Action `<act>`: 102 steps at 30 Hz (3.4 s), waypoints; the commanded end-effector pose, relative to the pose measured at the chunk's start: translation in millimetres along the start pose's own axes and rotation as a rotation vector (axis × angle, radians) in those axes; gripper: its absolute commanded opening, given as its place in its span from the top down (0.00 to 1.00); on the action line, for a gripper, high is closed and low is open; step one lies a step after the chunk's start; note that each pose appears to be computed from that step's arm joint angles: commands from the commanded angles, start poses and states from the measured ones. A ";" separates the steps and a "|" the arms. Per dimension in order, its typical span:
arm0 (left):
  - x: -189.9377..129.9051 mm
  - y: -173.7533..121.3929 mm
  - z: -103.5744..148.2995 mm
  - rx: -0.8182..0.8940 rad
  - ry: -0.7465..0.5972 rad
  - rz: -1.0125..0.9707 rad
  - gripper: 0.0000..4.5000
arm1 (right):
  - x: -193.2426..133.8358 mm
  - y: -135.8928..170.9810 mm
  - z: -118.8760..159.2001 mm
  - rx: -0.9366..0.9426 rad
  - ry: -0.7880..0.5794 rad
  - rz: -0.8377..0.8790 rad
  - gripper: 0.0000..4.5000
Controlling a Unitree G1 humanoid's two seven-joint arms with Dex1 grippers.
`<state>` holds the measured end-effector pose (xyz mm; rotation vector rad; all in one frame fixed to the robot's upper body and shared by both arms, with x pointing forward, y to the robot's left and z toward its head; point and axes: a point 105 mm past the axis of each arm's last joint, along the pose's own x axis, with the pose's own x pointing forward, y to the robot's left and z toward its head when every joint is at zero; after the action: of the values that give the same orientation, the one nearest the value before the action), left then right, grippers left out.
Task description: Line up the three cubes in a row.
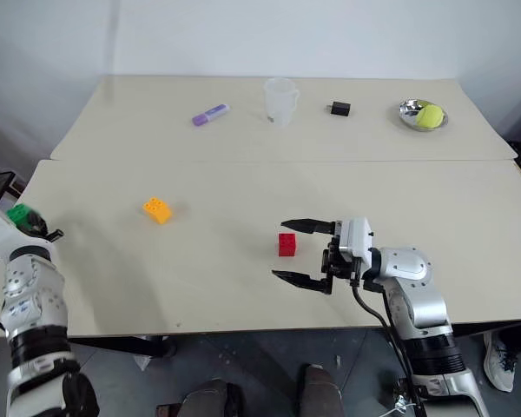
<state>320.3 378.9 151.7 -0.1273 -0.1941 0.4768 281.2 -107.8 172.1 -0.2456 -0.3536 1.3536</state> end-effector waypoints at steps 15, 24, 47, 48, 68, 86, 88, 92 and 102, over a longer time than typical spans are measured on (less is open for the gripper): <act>-111.0 -183.1 -44.0 0.429 0.255 -1.759 0.67 | -69.6 -22.0 6.3 -0.099 0.172 -0.183 0.00; -91.5 -239.7 -54.6 0.417 0.187 -1.848 0.67 | -61.0 0.6 4.5 -0.049 0.162 -0.187 0.00; -89.8 -225.3 -15.9 0.333 -0.010 -1.904 0.05 | -45.1 11.0 -0.9 0.014 0.118 -0.153 0.00; -90.9 -212.4 -12.3 0.345 -0.012 -1.864 0.01 | -43.8 9.7 -0.1 0.031 0.108 -0.155 0.00; -116.5 -6.8 -19.8 0.147 0.076 -0.621 0.01 | -21.8 -9.6 12.2 -0.052 -0.023 -0.110 0.00; -3.9 -126.6 -36.8 0.241 0.233 -1.041 0.09 | -21.5 -3.4 4.4 -0.065 0.019 -0.141 0.00; -2.9 -132.2 -38.1 0.231 0.236 -1.056 0.20 | -22.8 -2.9 4.2 -0.067 0.023 -0.157 0.00; -8.8 -135.8 -41.6 0.250 0.248 -1.121 0.48 | -24.9 -1.3 3.2 -0.070 0.031 -0.176 0.00; -71.2 -147.4 -28.9 0.474 0.243 -1.766 0.66 | -33.3 5.0 0.5 -0.070 0.075 -0.182 0.00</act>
<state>337.2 218.8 132.9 0.3649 0.1011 -1.1428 275.8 -135.5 156.3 -0.2830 -0.3117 1.1608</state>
